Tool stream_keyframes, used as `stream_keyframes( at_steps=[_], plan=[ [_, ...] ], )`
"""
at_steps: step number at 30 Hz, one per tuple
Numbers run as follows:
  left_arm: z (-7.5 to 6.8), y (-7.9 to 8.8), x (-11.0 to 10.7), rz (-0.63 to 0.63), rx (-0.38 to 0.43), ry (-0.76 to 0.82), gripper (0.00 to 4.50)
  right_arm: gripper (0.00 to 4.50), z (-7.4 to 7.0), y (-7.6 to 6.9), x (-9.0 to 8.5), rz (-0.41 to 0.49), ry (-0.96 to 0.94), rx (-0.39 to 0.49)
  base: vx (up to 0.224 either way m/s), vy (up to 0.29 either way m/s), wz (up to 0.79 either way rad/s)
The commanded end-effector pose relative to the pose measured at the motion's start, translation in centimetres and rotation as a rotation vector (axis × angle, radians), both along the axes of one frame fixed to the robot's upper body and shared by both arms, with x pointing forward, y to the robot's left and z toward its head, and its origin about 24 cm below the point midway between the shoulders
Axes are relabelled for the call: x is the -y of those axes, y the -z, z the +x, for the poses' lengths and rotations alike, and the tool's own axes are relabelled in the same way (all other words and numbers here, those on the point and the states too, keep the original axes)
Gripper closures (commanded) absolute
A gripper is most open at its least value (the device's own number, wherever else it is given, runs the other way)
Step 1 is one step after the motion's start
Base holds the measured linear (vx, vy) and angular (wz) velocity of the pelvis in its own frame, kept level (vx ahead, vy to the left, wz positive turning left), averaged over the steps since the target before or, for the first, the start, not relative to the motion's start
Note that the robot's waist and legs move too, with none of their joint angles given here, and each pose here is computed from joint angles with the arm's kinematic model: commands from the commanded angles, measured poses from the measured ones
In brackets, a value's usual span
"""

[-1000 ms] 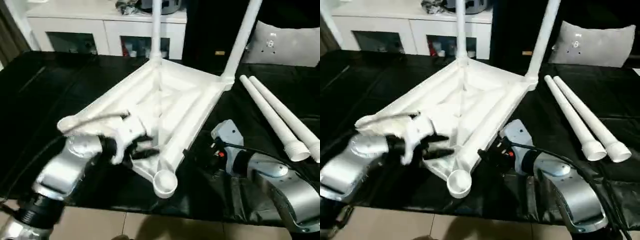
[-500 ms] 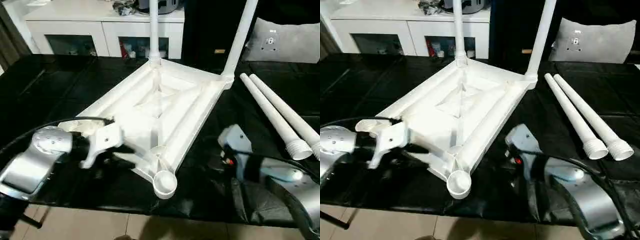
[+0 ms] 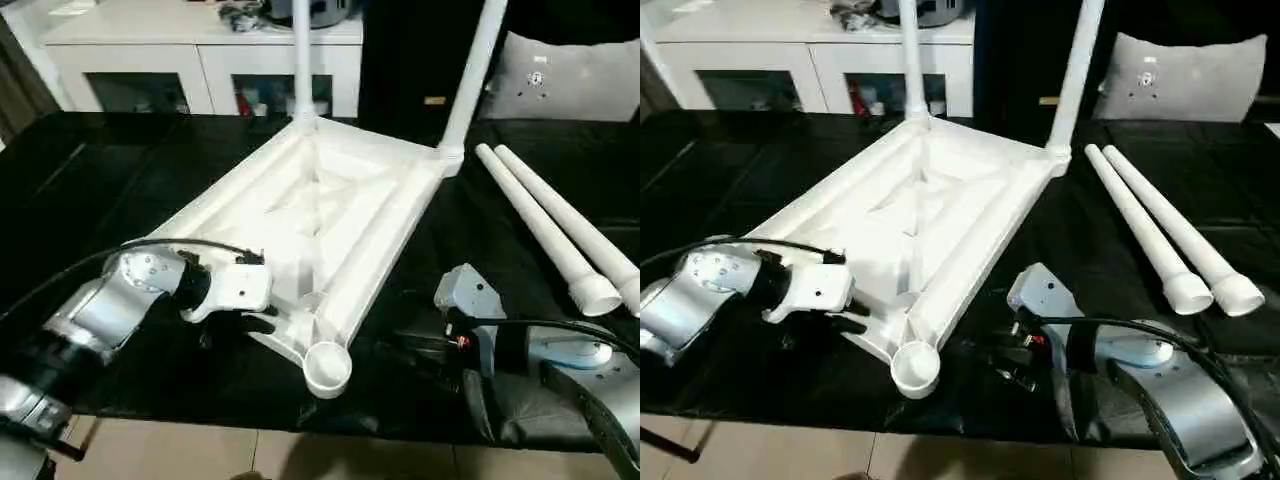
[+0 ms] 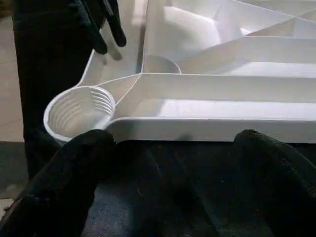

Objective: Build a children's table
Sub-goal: Rotate table base

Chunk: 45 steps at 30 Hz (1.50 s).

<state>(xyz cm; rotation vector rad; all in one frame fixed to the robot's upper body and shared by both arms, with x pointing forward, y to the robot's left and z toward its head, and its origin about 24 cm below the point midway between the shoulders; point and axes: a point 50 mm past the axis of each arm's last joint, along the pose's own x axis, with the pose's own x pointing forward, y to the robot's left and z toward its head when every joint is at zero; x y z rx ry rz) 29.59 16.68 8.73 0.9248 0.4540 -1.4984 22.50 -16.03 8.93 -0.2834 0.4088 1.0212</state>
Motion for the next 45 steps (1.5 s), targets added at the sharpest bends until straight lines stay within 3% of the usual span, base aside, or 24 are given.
stream_keyframes(
  at_steps=[1, 6, 16, 23, 24, 31, 38, 41, 45],
  plan=[
    [0.2, 0.4, -0.4, 0.032, -0.033, 0.006, 3.54, 0.0, 0.0, -0.3, 0.0, 0.001, -0.013, 0.014, 0.0, 0.0, 0.0],
    [0.9, -0.3, -0.5, -0.027, -0.086, -0.014, 3.17, 0.0, 0.0, -0.4, 0.3, -0.004, -0.003, 0.02, 0.0, 0.0, 0.0],
    [0.5, -0.6, -0.8, -0.053, -0.175, 0.013, 2.48, 0.0, -0.4, -0.4, -0.2, 0.012, -0.038, 0.002, 0.0, 0.0, 0.0],
    [0.5, 0.5, -0.4, 0.0, -0.13, 0.062, 2.48, 0.0, -1.0, -0.4, -0.6, 0.04, -0.082, -0.033, 0.0, 0.0, 0.0],
    [0.8, 0.9, 0.1, -0.011, -0.104, 0.066, 2.48, 0.0, -1.7, -0.5, -0.9, 0.07, -0.133, -0.076, 0.0, 0.0, 0.0],
    [0.9, 1.4, 0.6, -0.005, -0.114, 0.068, 3.09, 0.0, -3.1, -0.5, -1.2, 0.101, -0.231, -0.177, 0.0, 0.0, 0.0],
    [1.2, 2.0, 1.0, -0.063, -0.153, 0.01, 3.6, 0.0, -3.0, -0.6, -1.1, 0.097, -0.225, -0.18, 0.0, 0.0, 0.0],
    [0.6, 2.2, 1.4, -0.097, -0.204, -0.001, 3.73, 0.0, -2.9, -0.7, -1.1, 0.096, -0.219, -0.179, 0.0, 0.0, 0.0],
    [0.3, 2.8, 1.4, -0.087, -0.213, -0.051, 3.95, 0.0, -2.8, -0.7, -1.1, 0.1, -0.205, -0.171, 0.0, 0.0, 0.0]
  ],
)
